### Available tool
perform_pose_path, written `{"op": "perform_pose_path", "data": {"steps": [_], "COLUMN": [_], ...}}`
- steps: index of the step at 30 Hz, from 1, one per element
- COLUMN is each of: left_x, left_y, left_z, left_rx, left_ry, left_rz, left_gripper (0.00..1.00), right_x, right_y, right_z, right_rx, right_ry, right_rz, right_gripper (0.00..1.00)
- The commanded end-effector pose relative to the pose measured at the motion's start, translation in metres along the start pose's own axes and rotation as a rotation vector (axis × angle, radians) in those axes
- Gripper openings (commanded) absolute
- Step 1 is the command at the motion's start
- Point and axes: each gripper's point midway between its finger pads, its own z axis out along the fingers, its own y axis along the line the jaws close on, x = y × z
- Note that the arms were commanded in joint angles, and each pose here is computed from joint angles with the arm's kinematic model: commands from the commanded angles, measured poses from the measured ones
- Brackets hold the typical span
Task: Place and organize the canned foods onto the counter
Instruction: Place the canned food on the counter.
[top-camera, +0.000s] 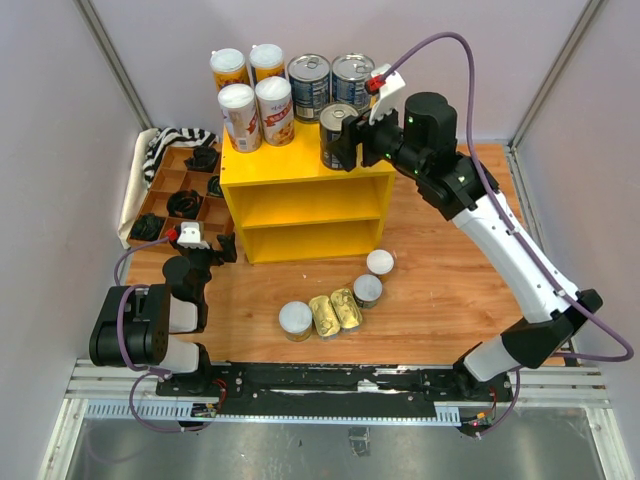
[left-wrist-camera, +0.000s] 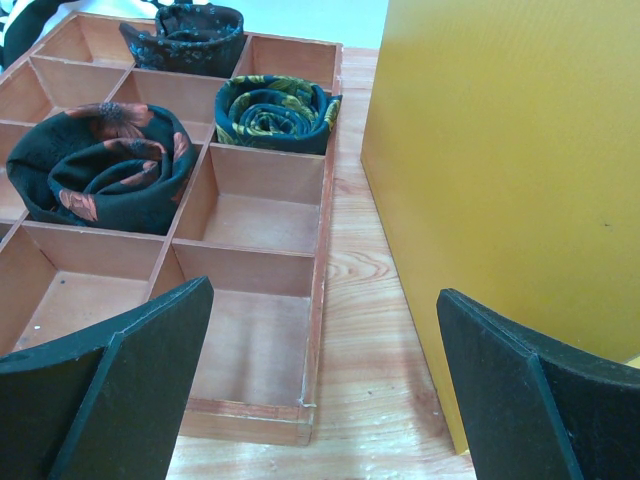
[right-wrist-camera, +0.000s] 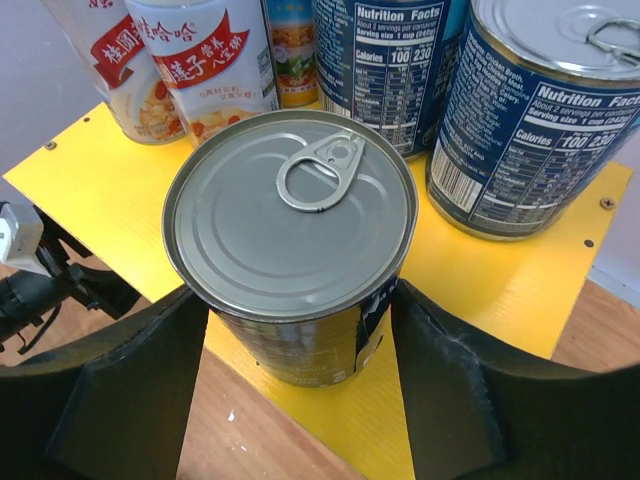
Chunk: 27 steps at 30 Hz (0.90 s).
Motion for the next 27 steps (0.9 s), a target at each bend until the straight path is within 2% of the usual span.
{"op": "perform_pose_path", "data": {"steps": [1, 4, 12, 13, 14, 16, 18, 24, 27], "left_x": [-0.006, -0.006, -0.006, -0.006, -0.006, -0.006, -0.006, -0.007, -0.006], "left_y": [-0.002, -0.002, -0.002, -0.002, -0.002, -0.002, -0.002, -0.002, -0.002], "left_z": [0.003, 0.003, 0.003, 0.004, 0.003, 0.004, 0.004, 0.004, 0.004], "left_rx": [0.012, 0.011, 0.011, 0.012, 0.011, 0.011, 0.012, 0.012, 0.012], "left_ry": [-0.02, -0.021, -0.022, -0.021, -0.021, -0.022, -0.023, -0.022, -0.022], "left_rz": [0.015, 0.015, 0.015, 0.015, 0.016, 0.016, 0.015, 0.015, 0.015], "left_gripper": [1.0, 1.0, 1.0, 1.0, 0.99, 1.0, 1.0, 1.0, 1.0], "right_x": [-0.01, -0.008, -0.008, -0.006, -0.005, -0.004, -0.003, 0.001, 0.005], "right_y": [-0.005, -0.004, -0.004, -0.003, -0.003, -0.003, -0.007, -0.009, -0.008], "right_z": [0.005, 0.016, 0.043, 0.046, 0.048, 0.046, 0.04, 0.014, 0.015], "right_rx": [0.001, -0.01, -0.028, -0.033, -0.037, -0.043, -0.028, -0.016, -0.024], "right_ry": [-0.046, -0.042, -0.04, -0.036, -0.031, -0.024, -0.027, -0.069, -0.074], "right_rz": [-0.002, 0.006, 0.02, 0.019, 0.014, 0.004, -0.001, 0.004, 0.006], "right_gripper": [0.5, 0.41, 0.45, 0.49, 0.64, 0.87, 1.0, 0.98, 0.79]}}
